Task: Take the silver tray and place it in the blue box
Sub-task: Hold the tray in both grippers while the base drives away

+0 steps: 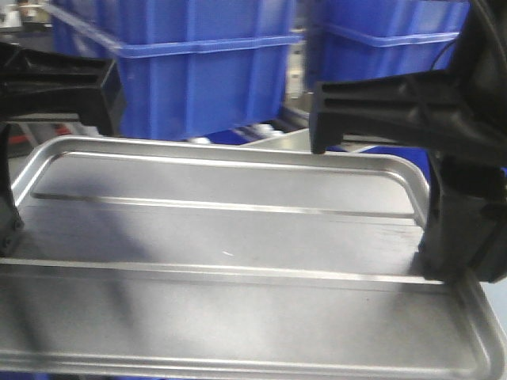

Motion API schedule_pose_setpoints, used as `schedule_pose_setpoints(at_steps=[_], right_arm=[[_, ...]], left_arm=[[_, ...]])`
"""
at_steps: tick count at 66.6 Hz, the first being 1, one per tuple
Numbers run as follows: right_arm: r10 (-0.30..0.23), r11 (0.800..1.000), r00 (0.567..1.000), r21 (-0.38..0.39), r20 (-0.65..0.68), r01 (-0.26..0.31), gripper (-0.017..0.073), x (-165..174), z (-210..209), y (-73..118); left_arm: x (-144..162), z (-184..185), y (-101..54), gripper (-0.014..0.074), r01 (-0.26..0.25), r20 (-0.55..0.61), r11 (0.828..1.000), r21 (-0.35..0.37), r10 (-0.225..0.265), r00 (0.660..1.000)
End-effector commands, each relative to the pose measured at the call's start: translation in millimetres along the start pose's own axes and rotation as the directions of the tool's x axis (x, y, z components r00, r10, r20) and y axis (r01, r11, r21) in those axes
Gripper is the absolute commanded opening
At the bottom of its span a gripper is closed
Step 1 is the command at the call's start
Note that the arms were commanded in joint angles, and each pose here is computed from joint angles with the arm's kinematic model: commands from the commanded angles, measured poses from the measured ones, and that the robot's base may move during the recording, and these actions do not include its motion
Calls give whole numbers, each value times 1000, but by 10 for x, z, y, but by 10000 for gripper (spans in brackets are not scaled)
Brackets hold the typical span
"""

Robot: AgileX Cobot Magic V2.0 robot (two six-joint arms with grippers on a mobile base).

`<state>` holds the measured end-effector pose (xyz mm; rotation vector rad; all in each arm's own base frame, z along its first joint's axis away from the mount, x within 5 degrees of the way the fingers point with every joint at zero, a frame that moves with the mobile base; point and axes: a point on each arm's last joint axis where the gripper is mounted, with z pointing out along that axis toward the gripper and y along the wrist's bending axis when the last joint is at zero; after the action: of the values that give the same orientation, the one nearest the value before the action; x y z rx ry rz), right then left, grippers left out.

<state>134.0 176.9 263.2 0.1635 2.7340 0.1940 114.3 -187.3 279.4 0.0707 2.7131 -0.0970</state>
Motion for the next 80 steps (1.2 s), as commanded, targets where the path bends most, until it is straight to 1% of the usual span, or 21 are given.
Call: schedule_pose_setpoints(at_steps=[1, 80], right_arm=[[-1, 996, 998, -90, 64, 7, 69, -85, -147, 56], [-1, 996, 998, -90, 64, 7, 69, -85, -147, 56]], left_arm=[[-55, -132, -38, -9, 5, 49, 997, 72, -9, 999], [-54, -132, -37, -9, 5, 49, 997, 71, -9, 999]])
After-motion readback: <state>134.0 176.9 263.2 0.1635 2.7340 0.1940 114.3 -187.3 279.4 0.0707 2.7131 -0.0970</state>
